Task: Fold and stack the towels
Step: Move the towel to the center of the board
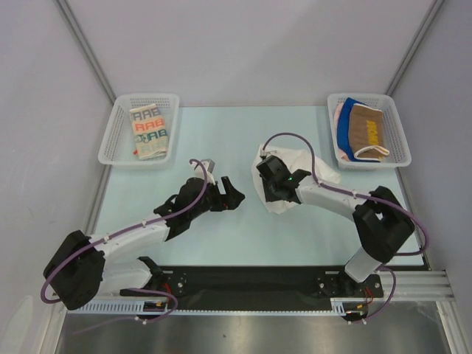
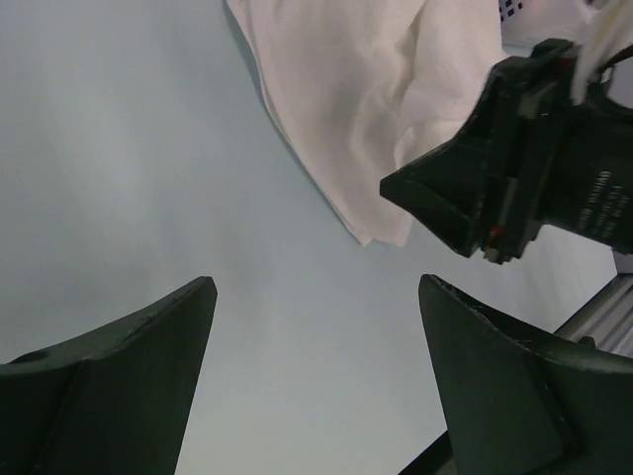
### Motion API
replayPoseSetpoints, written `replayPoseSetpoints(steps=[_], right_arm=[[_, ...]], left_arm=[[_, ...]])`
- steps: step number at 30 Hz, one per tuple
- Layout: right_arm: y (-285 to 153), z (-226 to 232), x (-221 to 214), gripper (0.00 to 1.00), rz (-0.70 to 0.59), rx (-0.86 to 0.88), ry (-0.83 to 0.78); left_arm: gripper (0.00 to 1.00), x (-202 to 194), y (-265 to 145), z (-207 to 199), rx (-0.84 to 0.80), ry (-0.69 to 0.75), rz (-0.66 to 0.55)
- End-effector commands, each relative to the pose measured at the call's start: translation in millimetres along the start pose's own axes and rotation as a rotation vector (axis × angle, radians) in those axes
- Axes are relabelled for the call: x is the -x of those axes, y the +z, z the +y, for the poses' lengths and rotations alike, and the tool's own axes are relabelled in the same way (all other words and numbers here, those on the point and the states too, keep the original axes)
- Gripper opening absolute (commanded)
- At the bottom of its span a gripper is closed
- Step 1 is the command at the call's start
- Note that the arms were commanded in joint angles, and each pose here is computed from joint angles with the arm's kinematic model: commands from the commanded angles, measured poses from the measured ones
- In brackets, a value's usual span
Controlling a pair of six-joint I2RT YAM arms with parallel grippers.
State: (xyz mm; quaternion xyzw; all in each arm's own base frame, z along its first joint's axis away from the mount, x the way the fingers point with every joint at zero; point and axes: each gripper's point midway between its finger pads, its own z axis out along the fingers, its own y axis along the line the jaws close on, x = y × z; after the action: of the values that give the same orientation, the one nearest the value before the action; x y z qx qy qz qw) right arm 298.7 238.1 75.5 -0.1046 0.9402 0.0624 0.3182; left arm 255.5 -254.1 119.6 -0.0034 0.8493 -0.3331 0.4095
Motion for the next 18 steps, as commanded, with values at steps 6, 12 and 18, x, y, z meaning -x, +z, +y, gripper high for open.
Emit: replayPoseSetpoints(steps=[6, 12, 18], right_arm=[[22, -25, -4, 0.31, 0.013, -0.137, -0.001], [13, -41, -13, 0.35, 0.002, -0.209, -0.015], [16, -53, -24, 0.39, 0.028, -0.268, -0.034]], left_arm=[[0.89, 22, -6, -22, -0.072, -0.023, -0.076], [0.89, 17, -5, -21, -0.075, -0.017, -0.061], [0.89, 12, 0, -21, -0.077, -0.026, -0.047]])
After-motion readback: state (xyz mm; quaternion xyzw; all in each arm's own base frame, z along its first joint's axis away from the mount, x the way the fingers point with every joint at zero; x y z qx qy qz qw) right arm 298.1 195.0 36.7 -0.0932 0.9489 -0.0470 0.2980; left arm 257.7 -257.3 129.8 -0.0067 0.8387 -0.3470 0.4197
